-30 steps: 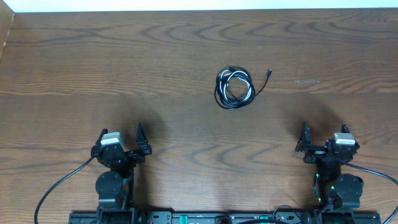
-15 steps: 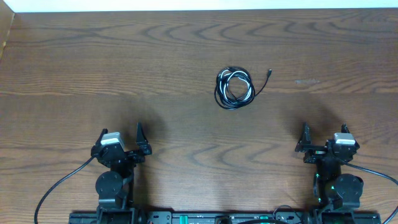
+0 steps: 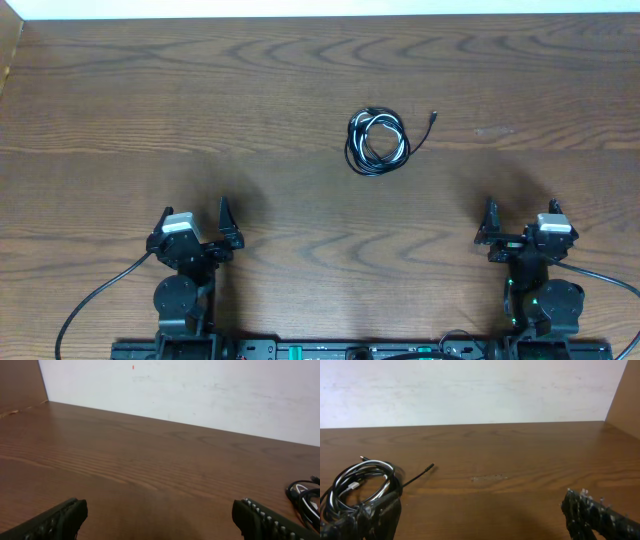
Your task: Untangle cables
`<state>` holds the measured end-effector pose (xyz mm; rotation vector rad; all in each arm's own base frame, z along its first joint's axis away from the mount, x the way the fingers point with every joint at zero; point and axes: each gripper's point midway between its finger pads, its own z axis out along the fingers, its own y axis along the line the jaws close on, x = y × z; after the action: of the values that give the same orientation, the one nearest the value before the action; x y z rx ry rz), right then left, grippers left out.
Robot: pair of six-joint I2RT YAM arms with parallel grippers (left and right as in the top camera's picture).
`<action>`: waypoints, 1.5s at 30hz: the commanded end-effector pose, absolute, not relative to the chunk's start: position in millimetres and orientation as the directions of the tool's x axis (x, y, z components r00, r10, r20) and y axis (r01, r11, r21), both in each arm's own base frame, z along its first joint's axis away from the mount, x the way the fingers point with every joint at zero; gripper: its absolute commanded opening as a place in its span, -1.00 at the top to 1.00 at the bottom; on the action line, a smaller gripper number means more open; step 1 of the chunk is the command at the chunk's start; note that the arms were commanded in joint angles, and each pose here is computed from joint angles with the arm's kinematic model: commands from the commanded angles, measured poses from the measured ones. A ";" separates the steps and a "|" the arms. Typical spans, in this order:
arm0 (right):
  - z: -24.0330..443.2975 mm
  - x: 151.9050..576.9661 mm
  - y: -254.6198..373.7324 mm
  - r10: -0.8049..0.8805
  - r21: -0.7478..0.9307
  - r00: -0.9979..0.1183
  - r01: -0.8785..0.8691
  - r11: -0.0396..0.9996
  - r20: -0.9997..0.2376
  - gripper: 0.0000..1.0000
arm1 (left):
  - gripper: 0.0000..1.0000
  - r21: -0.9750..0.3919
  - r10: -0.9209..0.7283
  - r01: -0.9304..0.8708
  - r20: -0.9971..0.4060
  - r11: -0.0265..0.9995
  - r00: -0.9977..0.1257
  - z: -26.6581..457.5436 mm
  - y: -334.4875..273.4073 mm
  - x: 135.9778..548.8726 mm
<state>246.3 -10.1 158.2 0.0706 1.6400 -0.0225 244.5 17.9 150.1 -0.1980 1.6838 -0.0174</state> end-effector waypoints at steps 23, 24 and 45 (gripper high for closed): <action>157.1 246.2 -6.1 0.013 0.010 -0.072 0.039 0.999 -0.997 -0.98 | -0.96 -0.121 -0.143 -0.134 -0.976 0.984 -0.167 130.0 19.2 243.7; 157.3 246.2 -6.1 0.013 0.010 -0.071 0.039 0.999 -0.997 -0.99 | -0.96 -0.121 -0.143 -0.133 -0.976 0.984 -0.167 130.1 19.2 243.7; 157.3 246.2 -6.1 0.013 0.010 -0.071 0.039 0.999 -0.997 -0.98 | -0.95 -0.164 -0.147 0.132 -0.981 0.978 -0.128 238.0 -25.7 208.0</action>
<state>246.3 -9.9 158.1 0.0700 1.6404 -0.0219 219.2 -22.4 207.9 -0.0289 1.7250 -0.2199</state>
